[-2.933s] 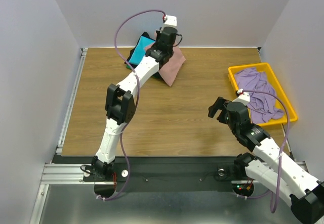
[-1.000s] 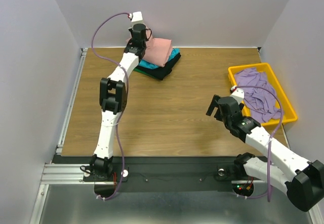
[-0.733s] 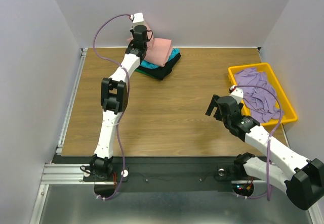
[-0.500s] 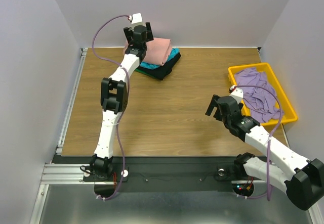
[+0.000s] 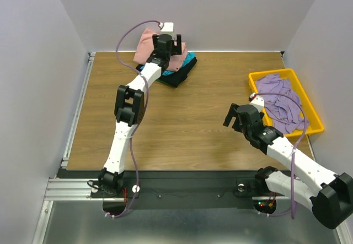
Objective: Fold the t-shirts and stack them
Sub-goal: Neatly place the folded tshirt to the corner
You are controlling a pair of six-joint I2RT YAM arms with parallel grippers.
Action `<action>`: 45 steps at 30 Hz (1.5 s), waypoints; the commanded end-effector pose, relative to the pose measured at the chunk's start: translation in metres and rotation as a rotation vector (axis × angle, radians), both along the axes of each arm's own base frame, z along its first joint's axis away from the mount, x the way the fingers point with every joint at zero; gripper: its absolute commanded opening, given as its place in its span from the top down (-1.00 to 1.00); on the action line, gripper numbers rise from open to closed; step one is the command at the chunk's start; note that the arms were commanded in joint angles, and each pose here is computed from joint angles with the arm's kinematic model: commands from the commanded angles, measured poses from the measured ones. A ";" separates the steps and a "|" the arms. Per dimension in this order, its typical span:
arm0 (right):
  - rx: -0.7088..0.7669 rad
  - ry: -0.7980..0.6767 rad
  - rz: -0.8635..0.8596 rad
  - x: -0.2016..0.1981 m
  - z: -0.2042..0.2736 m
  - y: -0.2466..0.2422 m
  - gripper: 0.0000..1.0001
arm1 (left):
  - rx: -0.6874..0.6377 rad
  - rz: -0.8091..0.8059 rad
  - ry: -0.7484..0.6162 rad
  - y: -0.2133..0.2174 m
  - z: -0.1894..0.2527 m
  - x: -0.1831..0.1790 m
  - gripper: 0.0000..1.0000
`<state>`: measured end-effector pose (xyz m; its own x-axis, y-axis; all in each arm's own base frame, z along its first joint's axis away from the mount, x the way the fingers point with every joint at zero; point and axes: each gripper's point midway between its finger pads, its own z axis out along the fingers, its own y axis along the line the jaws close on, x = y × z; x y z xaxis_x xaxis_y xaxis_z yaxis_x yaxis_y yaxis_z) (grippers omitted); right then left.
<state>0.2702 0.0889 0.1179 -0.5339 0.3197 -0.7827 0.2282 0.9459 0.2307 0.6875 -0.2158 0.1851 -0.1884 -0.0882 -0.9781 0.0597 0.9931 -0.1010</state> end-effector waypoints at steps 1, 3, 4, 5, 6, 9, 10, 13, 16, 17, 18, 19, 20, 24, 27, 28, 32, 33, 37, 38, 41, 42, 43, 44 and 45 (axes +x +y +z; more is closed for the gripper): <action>0.048 -0.065 0.007 0.009 0.025 0.008 -1.00 | 0.010 -0.179 -0.054 -0.055 0.045 -0.029 -0.97; 0.050 -0.066 0.009 0.008 0.025 0.008 -1.00 | 0.005 -0.209 -0.019 -0.063 0.034 -0.032 -0.97; 0.055 -0.070 0.013 0.008 0.026 0.009 -1.00 | 0.007 -0.245 0.005 -0.072 0.025 -0.036 -0.97; 0.056 -0.070 0.012 0.007 0.026 0.009 -1.00 | 0.009 -0.260 0.015 -0.077 0.020 -0.039 -0.97; 0.056 -0.069 0.014 0.007 0.025 0.009 -1.00 | 0.011 -0.279 0.023 -0.081 0.017 -0.041 -0.97; 0.058 -0.075 0.011 0.006 0.027 0.008 -1.00 | 0.003 -0.374 0.066 -0.101 -0.001 -0.054 -0.97; 0.058 -0.077 0.010 0.006 0.027 0.007 -1.00 | -0.009 -0.405 0.089 -0.108 -0.010 -0.058 -0.97; 0.063 -0.076 0.016 0.005 0.027 0.008 -1.00 | -0.008 -0.475 0.134 -0.123 -0.031 -0.068 -0.97; 0.065 -0.080 0.020 0.003 0.027 0.008 -1.00 | 0.006 -0.464 0.172 -0.126 -0.051 -0.070 -0.97; 0.068 -0.082 0.023 0.003 0.027 0.008 -1.00 | 0.002 -0.474 0.184 -0.129 -0.055 -0.071 -0.97; 0.073 -0.086 0.023 0.001 0.028 0.008 -1.00 | -0.013 -0.497 0.199 -0.133 -0.059 -0.075 -0.97; 0.076 -0.088 0.021 0.001 0.028 0.008 -1.00 | -0.019 -0.516 0.214 -0.137 -0.065 -0.079 -0.97; 0.076 -0.090 0.020 0.001 0.028 0.007 -1.00 | -0.017 -0.536 0.222 -0.141 -0.068 -0.083 -0.97; 0.084 -0.102 0.018 0.000 0.031 0.007 -1.00 | 0.039 -0.601 0.241 -0.168 -0.083 -0.105 -0.97; 0.084 -0.104 0.018 -0.001 0.032 0.006 -1.00 | 0.075 -0.608 0.253 -0.178 -0.092 -0.114 -0.97; 0.086 -0.107 0.018 -0.001 0.032 0.006 -1.00 | 0.071 -0.617 0.258 -0.180 -0.092 -0.116 -0.97; 0.087 -0.114 0.022 -0.001 0.035 0.006 -1.00 | 0.083 -0.584 0.218 -0.176 -0.065 -0.110 -0.97; 0.089 -0.118 0.022 0.000 0.037 0.006 -1.00 | 0.082 -0.573 0.202 -0.174 -0.053 -0.108 -0.97; 0.088 -0.121 0.028 0.001 0.041 0.008 -1.00 | 0.078 -0.540 0.054 -0.163 0.042 -0.109 -0.97; 0.085 -0.122 0.026 0.002 0.041 0.007 -1.00 | 0.062 -0.533 -0.012 -0.158 0.081 -0.114 -0.97; 0.086 -0.121 0.023 0.003 0.042 0.008 -1.00 | 0.043 -0.514 -0.099 -0.141 0.136 -0.124 -0.97; 0.087 -0.122 0.019 0.004 0.042 0.008 -1.00 | 0.030 -0.506 -0.135 -0.136 0.151 -0.124 -0.97; 0.086 -0.121 0.019 0.004 0.043 0.008 -1.00 | 0.025 -0.485 -0.157 -0.124 0.164 -0.121 -0.97; 0.085 -0.120 0.018 0.005 0.043 0.008 -1.00 | 0.018 -0.471 -0.157 -0.117 0.166 -0.118 -0.97; 0.083 -0.119 0.017 0.005 0.042 0.008 -1.00 | 0.018 -0.457 -0.162 -0.109 0.169 -0.115 -0.97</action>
<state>0.2668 0.0932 0.1415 -0.4850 0.3575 -0.7981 0.1848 0.9339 0.3061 0.5733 -0.3647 0.2002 -0.3122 0.1314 -0.9409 0.5440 0.8366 -0.0636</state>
